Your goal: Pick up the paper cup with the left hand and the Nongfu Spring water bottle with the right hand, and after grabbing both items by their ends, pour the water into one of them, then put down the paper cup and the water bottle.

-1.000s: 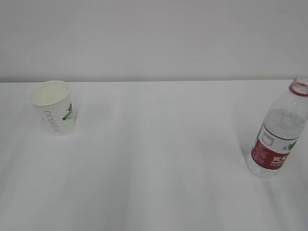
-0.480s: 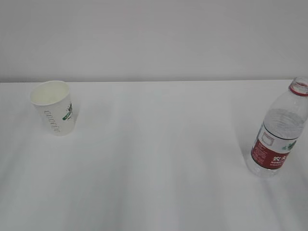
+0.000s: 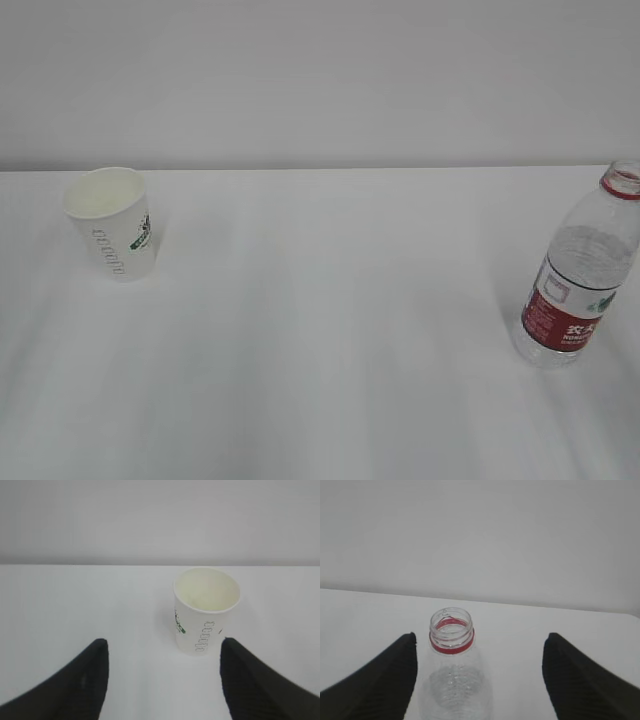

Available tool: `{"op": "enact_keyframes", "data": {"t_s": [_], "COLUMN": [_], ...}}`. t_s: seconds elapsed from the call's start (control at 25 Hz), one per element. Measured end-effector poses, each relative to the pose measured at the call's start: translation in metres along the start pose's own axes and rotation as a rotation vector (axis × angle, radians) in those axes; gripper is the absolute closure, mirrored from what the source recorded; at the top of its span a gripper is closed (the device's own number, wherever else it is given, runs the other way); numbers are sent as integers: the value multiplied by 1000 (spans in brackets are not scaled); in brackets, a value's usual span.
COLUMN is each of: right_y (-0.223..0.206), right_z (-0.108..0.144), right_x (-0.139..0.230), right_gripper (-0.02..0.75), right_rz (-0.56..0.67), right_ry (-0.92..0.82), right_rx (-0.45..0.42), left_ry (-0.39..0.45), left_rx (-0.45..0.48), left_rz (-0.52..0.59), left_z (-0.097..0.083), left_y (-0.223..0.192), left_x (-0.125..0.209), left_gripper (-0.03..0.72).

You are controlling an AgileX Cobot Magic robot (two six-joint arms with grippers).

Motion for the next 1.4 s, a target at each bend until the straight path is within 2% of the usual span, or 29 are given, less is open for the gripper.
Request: {"op": "enact_keyframes", "data": {"t_s": [0.28,0.4,0.56,0.68,0.88,1.16,1.4], "right_y": [-21,-22,-16,-10,-2,9,9], "right_z": [1,1,2,4,5,14,16], "right_x": [24,32,46,57,75,96,91], "right_gripper": [149,149,150,150,149,149,150], "right_rz": [108,125,123,111,123,141,110], "right_ry": [-29,-44,-56,-59,-68,-49,-44], "right_rx": [-4,-3,-3,-7,-13,-64,-77], "left_ry": [40,33,0,-29,-52,-51,-62], "left_rx": [-27,-20,43,92,121,131,158], "left_rz": [124,124,75,78,90,85,84], "left_z": [4,2,-13,-22,-23,-24,-28], "left_y": [-34,-37,-31,-22,-8,-6,-6], "left_x": [30,40,52,72,97,98,98], "left_gripper": [181,181,181,181,181,181,181]}}
Point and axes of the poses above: a point on each arm's last joint axis where the gripper is mounted, y pointing back along that axis away from the gripper, z along the wrist's bending axis when the last joint is at zero, x = y × z, the point moved 7 cm from there along -y, pointing out along that axis toward the gripper
